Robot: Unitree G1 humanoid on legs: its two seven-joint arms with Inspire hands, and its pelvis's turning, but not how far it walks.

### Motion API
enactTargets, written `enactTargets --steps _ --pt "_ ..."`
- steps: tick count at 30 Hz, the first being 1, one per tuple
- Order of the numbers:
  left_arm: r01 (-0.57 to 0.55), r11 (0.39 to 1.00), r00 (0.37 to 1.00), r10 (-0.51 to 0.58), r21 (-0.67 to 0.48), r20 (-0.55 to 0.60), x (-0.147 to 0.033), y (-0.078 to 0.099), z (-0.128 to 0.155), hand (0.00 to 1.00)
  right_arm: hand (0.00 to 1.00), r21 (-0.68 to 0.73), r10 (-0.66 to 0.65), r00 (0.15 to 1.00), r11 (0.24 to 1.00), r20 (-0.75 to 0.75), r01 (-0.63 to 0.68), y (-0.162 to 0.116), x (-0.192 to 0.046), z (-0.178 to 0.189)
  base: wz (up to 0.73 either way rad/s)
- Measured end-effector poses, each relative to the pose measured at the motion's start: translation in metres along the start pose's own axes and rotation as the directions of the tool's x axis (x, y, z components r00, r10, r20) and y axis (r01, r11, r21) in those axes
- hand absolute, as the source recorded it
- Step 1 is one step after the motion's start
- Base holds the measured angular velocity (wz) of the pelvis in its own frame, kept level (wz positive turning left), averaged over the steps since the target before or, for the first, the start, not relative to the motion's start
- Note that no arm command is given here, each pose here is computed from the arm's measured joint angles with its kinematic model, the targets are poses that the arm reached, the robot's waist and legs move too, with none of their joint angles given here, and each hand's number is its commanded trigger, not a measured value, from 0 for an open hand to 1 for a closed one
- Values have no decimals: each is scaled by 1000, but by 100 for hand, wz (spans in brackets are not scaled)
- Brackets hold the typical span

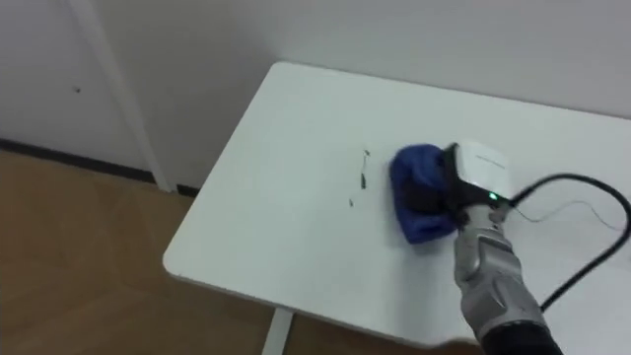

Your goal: Wipe table

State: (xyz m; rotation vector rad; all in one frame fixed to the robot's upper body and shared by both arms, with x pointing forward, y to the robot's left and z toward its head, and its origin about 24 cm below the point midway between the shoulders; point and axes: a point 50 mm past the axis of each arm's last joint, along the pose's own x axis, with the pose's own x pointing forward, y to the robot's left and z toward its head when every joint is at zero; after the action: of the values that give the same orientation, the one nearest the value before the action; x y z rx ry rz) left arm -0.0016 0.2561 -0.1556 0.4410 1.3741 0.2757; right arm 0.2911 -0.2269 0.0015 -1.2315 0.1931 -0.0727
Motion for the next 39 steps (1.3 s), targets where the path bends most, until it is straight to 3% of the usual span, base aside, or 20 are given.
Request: enactTargets --steps 3,4,8,13,16,18,22,26,29,33,39 --pt "-12 1000 999 12 1 -45 -4 4 -19 0 100 -19 32 997 999 -66 -33 11 -10 -21 45" --pt "-18 1000 998 18 -7 -53 -4 6 -20 0 100 -22 73 985 997 -154 -78 26 -24 -46 67" --pt "-65 997 995 61 -50 -82 -6 18 -32 0 100 84 3 945 996 -328 26 36 -68 -100 40" --pt "-112 991 993 110 -71 -31 -3 34 -24 0 100 83 -25 859 993 -511 78 35 -112 -148 -7" --pt "-110 992 994 110 -68 -7 -2 35 -17 0 100 84 -19 832 993 -555 79 34 -119 -158 -14" --pt "-98 994 995 98 -47 6 -2 32 -14 0 100 92 -17 828 992 -560 82 34 -113 -156 -14" --pt "-48 999 998 47 9 29 -2 18 -5 0 100 121 0 845 990 -534 77 25 -74 -133 -44" --pt "-7 1000 1000 6 29 28 0 10 1 0 100 123 55 936 992 -348 -12 16 -21 -76 -41" --pt "6 999 999 -8 49 49 1 7 10 0 100 118 56 968 993 -244 -27 6 0 -48 2" --pt "6 999 1000 -6 52 3 -1 8 -4 0 100 101 46 971 995 -236 -22 3 1 -50 22" --pt "-11 1000 999 12 25 -40 -4 13 -21 0 100 124 12 940 992 -341 32 13 -31 -92 41"
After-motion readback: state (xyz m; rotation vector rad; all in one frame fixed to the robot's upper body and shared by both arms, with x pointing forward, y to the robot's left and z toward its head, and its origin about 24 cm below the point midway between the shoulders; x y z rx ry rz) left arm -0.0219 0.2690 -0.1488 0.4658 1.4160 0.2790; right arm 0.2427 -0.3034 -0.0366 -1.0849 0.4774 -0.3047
